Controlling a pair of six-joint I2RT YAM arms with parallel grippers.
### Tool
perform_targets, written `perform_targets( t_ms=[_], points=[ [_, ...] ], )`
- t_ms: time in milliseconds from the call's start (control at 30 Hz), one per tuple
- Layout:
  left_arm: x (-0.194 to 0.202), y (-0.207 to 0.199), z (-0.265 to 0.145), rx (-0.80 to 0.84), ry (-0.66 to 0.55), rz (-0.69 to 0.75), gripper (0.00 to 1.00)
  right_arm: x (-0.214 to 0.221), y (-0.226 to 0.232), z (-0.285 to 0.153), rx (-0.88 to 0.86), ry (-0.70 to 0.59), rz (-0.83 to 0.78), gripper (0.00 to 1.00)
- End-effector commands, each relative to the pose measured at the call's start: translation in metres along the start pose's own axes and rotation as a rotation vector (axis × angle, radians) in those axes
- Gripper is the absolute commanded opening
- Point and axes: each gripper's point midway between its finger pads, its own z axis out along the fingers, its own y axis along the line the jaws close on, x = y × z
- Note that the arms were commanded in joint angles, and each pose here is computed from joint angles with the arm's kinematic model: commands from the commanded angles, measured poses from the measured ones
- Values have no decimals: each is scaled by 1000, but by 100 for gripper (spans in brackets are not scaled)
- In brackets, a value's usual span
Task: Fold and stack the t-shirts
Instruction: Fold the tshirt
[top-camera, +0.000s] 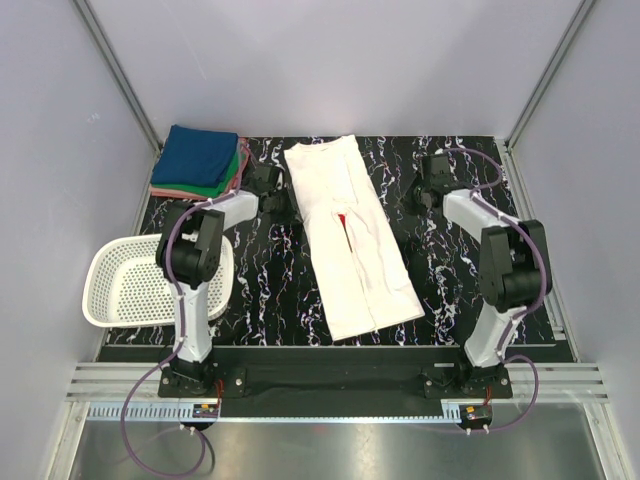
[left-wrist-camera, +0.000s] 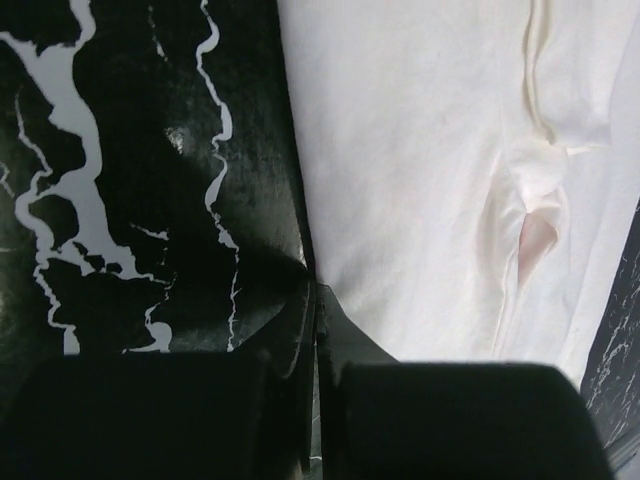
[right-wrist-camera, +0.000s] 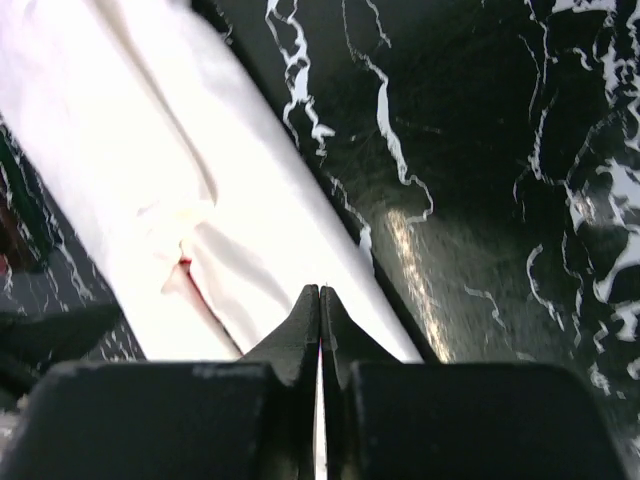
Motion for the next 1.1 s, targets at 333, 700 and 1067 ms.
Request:
perform_targets(
  t_ms=[333,700,1067],
  points=[
    [-26,6,-29,-69,-68,50,34,33,-8,-75,-75,51,-148,6],
    [25,-6,-29,-55,-46,-33,49,37,0,-88,-131,48,-139,6],
    [48,-4,-15,-118,-9,-3,37,47,-3,-107,-162,39,-134,7]
  ],
)
